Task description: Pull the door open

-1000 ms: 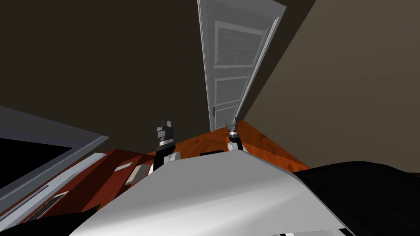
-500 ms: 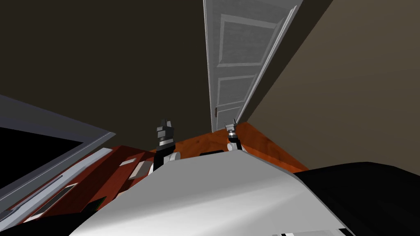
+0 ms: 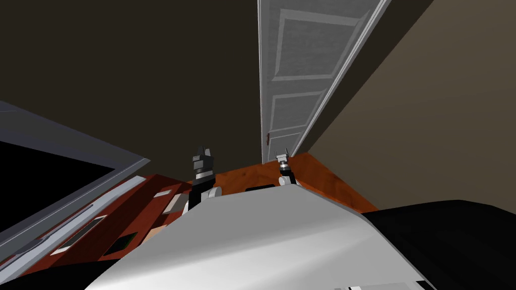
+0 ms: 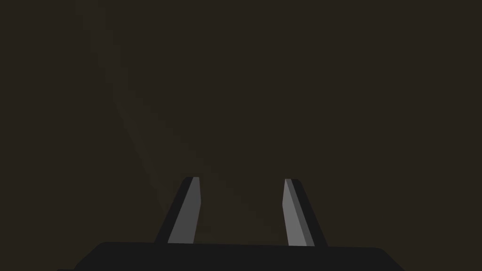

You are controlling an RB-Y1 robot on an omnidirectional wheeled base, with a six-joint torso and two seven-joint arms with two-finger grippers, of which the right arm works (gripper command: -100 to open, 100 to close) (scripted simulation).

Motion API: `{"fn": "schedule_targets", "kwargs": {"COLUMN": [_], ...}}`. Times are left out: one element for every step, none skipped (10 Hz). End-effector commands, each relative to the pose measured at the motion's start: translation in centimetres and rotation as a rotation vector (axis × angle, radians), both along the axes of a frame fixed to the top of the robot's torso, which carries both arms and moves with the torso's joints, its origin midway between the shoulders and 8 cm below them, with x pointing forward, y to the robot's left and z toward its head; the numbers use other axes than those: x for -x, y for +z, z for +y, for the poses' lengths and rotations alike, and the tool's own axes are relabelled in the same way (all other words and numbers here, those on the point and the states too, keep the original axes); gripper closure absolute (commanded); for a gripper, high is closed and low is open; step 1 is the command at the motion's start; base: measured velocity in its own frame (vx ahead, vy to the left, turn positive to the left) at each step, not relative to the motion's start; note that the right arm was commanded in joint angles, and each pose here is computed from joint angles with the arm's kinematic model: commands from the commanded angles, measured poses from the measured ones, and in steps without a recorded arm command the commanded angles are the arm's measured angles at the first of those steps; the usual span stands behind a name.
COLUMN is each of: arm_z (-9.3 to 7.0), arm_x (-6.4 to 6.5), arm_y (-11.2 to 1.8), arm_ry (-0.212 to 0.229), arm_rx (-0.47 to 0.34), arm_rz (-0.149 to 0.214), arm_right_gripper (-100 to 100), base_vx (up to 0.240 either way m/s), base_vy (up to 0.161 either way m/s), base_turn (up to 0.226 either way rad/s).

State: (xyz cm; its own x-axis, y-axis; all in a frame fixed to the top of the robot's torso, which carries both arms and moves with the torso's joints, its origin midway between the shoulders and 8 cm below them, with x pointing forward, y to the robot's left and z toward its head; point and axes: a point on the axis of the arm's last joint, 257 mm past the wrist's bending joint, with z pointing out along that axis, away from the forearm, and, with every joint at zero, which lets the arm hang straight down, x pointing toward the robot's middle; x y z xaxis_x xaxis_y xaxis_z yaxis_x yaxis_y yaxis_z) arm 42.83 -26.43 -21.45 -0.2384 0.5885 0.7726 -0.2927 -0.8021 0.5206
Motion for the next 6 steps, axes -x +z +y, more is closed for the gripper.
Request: {"fn": "schedule_targets", "kwargs": {"arm_z": [-0.1,-0.2,-0.3,-0.5,-0.7,-0.7], "arm_x": [-0.4,-0.4,-0.6,-0.7,-0.9,-0.8], "arm_y": [-1.4,-1.7,-2.7,-3.8,-4.6,-4.8], "arm_ry": [0.021,0.022,0.034,0.043,0.051,0.052], "arm_rx": [-0.059,-0.062,-0.100,-0.134,-0.166,-0.172], "arm_rz": [0.020,0.025,0.042,0.059,0.073,0.076], "arm_right_gripper": [-100,-100,-100,-100,-100,-100], "base_vx": [0.080,0.055,0.047,0.066,0.086,0.064], "base_vy": [-0.034,-0.029,-0.019,-0.030,-0.043,-0.040], "base_turn": [0.170,0.063,0.108,0.180,0.160,0.036]}}
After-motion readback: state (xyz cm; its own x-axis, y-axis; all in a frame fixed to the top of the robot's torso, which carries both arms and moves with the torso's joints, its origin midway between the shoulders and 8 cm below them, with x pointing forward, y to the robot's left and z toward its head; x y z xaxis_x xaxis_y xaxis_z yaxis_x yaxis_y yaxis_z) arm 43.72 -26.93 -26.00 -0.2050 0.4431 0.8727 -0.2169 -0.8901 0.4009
